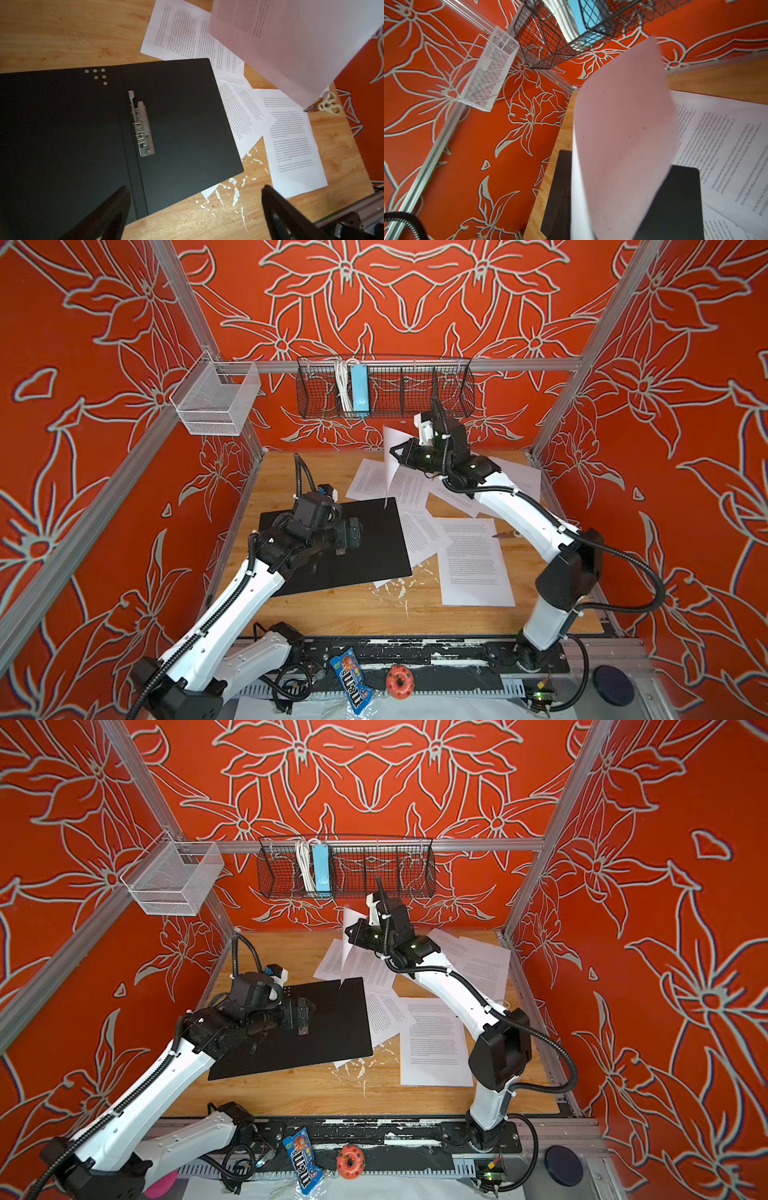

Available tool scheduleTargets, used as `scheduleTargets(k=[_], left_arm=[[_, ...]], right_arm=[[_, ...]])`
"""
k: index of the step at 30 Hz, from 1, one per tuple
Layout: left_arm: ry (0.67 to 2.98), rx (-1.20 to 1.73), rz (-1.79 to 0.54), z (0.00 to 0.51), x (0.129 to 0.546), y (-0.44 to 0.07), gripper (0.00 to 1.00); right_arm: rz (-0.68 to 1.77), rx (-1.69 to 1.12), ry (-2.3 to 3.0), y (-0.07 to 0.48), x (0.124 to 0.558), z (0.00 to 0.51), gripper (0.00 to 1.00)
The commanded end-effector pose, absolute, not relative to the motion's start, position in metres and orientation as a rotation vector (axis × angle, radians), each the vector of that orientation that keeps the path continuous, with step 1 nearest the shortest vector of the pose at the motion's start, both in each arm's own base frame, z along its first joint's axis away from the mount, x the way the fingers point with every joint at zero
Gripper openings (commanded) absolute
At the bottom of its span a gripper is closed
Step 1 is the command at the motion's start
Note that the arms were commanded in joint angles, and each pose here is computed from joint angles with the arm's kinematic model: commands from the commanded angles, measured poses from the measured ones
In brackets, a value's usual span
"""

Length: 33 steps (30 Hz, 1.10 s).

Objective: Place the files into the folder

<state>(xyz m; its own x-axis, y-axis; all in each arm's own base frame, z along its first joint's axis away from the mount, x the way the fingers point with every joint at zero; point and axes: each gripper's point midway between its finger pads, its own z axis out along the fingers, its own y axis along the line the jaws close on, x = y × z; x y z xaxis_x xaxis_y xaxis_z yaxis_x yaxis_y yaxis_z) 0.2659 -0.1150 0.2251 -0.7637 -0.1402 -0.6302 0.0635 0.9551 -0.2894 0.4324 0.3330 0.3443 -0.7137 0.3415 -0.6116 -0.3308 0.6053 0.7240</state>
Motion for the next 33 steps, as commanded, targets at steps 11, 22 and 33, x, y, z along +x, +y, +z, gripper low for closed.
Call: scheduleTargets(k=[11, 22, 33], left_arm=[[2.424, -0.111, -0.445, 0.214, 0.26, -0.102, 0.98], [2.435, -0.109, -0.484, 0.21, 0.261, -0.106, 0.98], [2.439, -0.113, -0.516, 0.208, 0.262, -0.107, 0.98]], right_arm=[[0.804, 0.471, 2.129, 0.273, 0.436, 0.167, 0.0], [0.822, 0.677, 2.096, 0.286, 0.382, 0.138, 0.0], [0.884, 0.771, 2.164, 0.317, 0.359, 0.134, 0.0]])
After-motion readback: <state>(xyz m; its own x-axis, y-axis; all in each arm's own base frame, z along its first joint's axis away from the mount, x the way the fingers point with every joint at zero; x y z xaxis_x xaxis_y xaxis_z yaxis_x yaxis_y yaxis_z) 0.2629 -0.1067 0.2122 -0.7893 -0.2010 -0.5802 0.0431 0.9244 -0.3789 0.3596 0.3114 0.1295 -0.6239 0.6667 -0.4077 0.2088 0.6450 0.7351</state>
